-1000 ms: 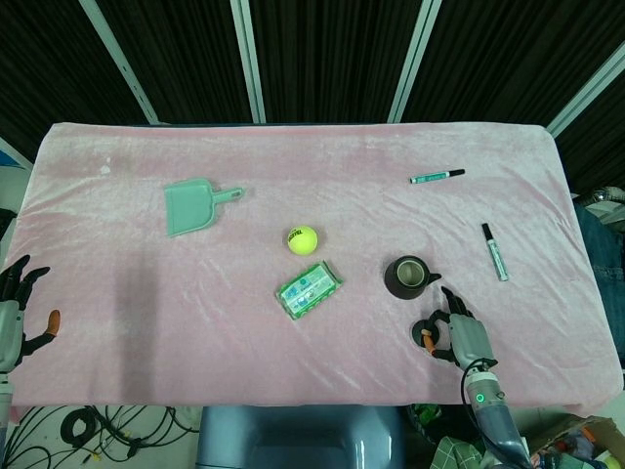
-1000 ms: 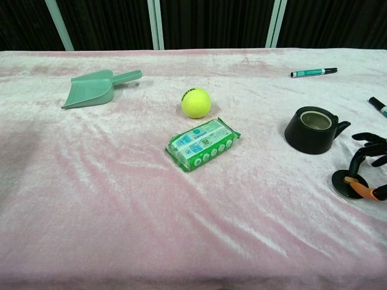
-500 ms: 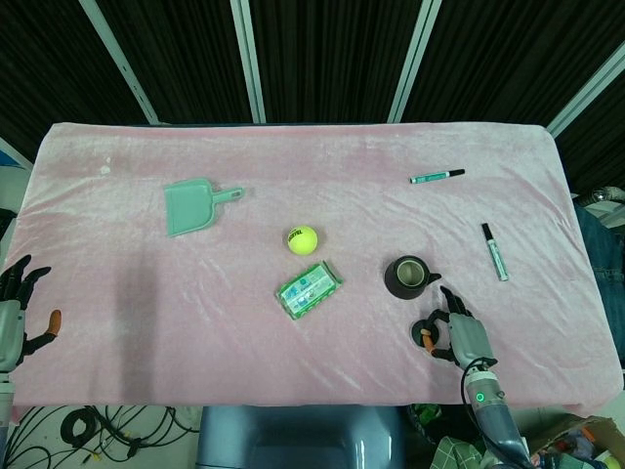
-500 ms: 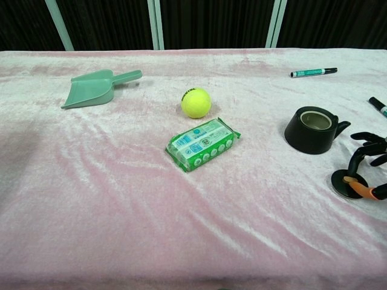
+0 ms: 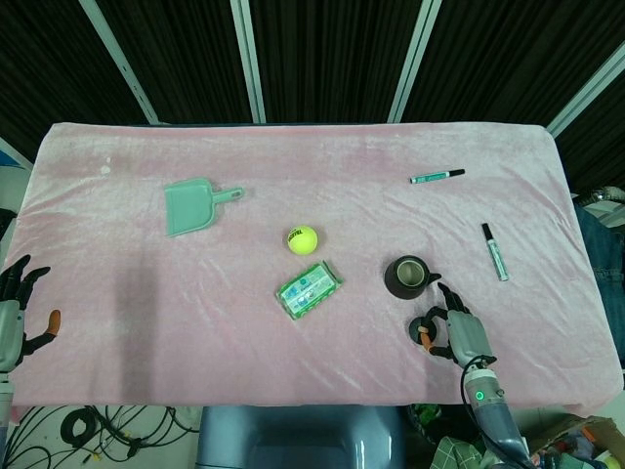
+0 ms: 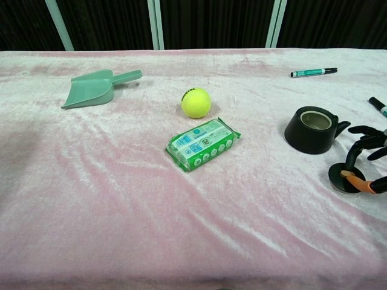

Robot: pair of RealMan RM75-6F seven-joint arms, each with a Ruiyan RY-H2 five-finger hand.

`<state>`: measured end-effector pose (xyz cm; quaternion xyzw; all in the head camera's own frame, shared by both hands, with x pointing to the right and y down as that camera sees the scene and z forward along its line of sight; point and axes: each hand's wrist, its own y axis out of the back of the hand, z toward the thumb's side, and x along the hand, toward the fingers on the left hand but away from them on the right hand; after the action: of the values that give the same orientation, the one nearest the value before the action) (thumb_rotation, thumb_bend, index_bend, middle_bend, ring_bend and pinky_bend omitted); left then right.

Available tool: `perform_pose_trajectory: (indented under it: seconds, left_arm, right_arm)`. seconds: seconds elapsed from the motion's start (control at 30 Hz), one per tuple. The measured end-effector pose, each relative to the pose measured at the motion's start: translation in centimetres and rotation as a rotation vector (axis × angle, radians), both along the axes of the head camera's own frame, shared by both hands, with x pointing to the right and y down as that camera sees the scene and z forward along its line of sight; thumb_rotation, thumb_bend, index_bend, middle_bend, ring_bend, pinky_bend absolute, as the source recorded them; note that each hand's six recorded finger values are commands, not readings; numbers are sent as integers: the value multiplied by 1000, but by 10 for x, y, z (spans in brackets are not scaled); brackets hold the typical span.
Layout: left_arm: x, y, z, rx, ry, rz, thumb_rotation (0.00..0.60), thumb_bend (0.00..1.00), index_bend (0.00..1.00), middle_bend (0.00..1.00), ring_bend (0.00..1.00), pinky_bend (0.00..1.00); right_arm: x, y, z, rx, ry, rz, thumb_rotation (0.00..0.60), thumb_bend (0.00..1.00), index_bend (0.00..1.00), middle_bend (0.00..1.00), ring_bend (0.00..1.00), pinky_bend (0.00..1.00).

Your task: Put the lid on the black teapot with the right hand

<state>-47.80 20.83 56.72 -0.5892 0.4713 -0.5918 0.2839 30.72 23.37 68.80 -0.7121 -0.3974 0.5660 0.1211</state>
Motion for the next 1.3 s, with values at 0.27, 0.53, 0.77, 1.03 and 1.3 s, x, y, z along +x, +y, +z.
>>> perform_pose_trajectory:
  seconds: [0.27, 0.53, 0.77, 1.03, 1.3]
  left_arm:
    - [0, 0, 0, 1, 1, 0, 600, 441, 159, 0, 0, 102]
    - [1, 0, 0, 1, 2, 2, 600, 441, 159, 0, 0, 102]
    - [0, 0, 0, 0, 2, -1, 600, 441, 159, 0, 0, 102]
    - [0, -1, 1, 0, 2, -1, 600, 441, 159, 0, 0, 102]
    - [-1, -2, 1, 0, 1, -3, 600, 441, 159, 0, 0, 102]
  right_arm:
    - [-1, -6, -10, 25, -9, 1, 600, 330, 604, 0, 29, 179]
    - [-5, -23, -36, 53, -11, -27, 600, 330, 604, 0, 28, 179]
    - [-6, -61, -59, 68, 24, -55, 600, 330, 609, 0, 28, 179]
    - [-20, -108, -70, 55, 3, -70, 600, 331, 609, 0, 28, 179]
    - [-23, -139, -55, 8, 41, -70, 600, 331, 609, 0, 28, 179]
